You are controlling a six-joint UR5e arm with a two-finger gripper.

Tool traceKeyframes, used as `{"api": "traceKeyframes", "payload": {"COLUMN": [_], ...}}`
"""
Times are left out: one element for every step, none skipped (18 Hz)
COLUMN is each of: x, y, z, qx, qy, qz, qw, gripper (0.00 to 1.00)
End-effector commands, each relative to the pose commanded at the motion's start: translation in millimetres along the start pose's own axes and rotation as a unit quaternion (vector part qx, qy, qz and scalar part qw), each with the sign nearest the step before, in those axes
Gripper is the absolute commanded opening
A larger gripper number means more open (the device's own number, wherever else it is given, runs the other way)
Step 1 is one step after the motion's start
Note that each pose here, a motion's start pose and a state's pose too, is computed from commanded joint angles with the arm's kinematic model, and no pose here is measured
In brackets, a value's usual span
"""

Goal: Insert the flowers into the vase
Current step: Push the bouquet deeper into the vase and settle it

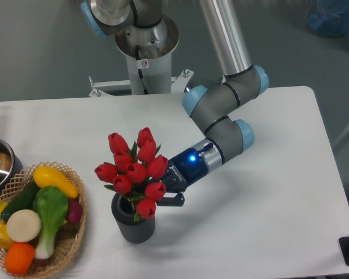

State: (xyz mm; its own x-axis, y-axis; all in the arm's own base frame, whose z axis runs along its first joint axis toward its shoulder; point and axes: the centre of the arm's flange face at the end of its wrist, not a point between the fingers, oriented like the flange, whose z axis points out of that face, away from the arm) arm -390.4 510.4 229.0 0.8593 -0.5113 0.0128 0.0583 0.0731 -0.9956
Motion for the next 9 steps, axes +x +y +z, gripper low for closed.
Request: {"api": "traceKeyframes", "payload": {"x": [0.0, 0.0, 0.0, 0.0, 0.0, -0.1, -0.3, -0.9, -1.0], "y": [0.0, 0.0, 0.0, 0.0, 0.0, 0.9, 2.7, 3.1, 4.0], "z": [0.0, 0.0, 0.0, 0.0, 0.0, -0.1, -0.3, -0.3, -0.4], "qx": [0.000, 0.000, 0.000, 0.000, 0.000, 0.000, 0.000, 0.000, 0.000], "qy": [0.000, 0.000, 0.000, 0.000, 0.000, 0.000, 0.000, 0.000, 0.000], "qz": [0.000, 0.000, 0.000, 0.000, 0.001, 0.002, 0.001, 0.002, 0.001], "qw": [1.0000, 1.0000, 1.0000, 1.0000, 1.0000, 1.0000, 1.0000, 1.0000, 1.0000], "gripper": [0.19, 0.20, 0.21, 0.22, 0.23, 0.23, 0.24, 0.24, 0.24]}}
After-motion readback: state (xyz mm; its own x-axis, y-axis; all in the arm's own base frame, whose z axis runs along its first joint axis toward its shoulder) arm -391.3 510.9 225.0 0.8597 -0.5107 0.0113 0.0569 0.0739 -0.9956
